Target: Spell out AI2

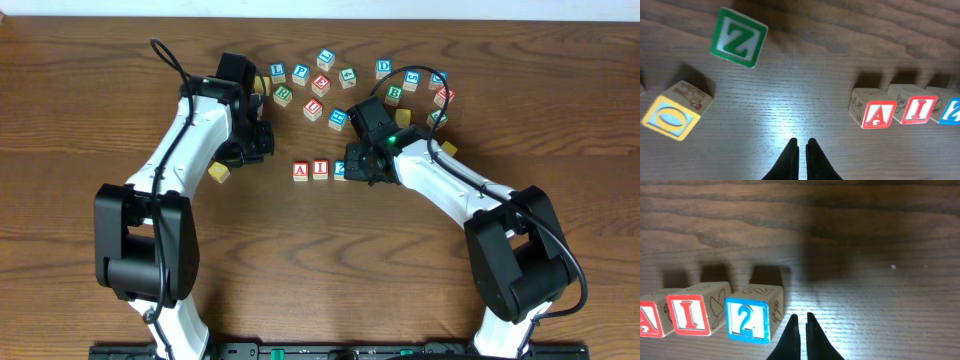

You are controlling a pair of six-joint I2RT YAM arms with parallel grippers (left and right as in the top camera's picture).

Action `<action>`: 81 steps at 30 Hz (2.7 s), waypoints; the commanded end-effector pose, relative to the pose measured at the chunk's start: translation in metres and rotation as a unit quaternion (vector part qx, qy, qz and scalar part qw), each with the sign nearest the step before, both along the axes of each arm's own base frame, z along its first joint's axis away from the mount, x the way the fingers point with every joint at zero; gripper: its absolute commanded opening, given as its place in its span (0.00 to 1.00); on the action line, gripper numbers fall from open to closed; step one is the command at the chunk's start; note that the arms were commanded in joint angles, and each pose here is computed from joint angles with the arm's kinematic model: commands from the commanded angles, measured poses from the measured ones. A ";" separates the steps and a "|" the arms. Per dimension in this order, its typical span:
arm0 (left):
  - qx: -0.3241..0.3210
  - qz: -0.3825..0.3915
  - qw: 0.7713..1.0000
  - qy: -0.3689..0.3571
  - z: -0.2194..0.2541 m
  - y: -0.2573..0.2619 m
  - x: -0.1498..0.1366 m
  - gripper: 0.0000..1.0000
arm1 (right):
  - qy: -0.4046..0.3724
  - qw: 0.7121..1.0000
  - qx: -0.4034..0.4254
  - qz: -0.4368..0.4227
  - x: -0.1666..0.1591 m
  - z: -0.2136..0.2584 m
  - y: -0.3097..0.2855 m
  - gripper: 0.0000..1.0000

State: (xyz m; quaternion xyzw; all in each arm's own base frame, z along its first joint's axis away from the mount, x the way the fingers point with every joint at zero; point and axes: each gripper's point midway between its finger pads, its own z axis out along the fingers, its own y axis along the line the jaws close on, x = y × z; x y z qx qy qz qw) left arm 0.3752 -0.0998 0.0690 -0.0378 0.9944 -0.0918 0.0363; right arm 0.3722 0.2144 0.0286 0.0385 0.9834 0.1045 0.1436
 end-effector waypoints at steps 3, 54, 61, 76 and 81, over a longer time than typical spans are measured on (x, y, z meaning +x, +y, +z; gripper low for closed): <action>-0.026 -0.014 0.999 0.014 -0.021 -0.008 -0.008 0.07 | -0.001 1.000 0.007 -0.001 0.002 -0.008 -0.004 0.01; -0.122 -0.056 0.991 -0.008 -0.071 -0.050 -0.008 0.07 | 0.018 0.999 0.049 0.010 0.007 -0.032 0.010 0.01; -0.122 -0.056 0.991 -0.008 -0.071 -0.050 -0.008 0.07 | 0.014 0.998 0.061 0.023 0.007 -0.030 0.016 0.01; -0.122 -0.056 0.991 -0.008 -0.071 -0.050 -0.008 0.07 | 0.010 0.997 0.077 0.006 0.008 -0.027 0.029 0.01; -0.122 -0.057 0.991 -0.008 -0.070 -0.050 -0.008 0.07 | 0.015 0.997 0.077 -0.003 0.007 -0.028 0.028 0.01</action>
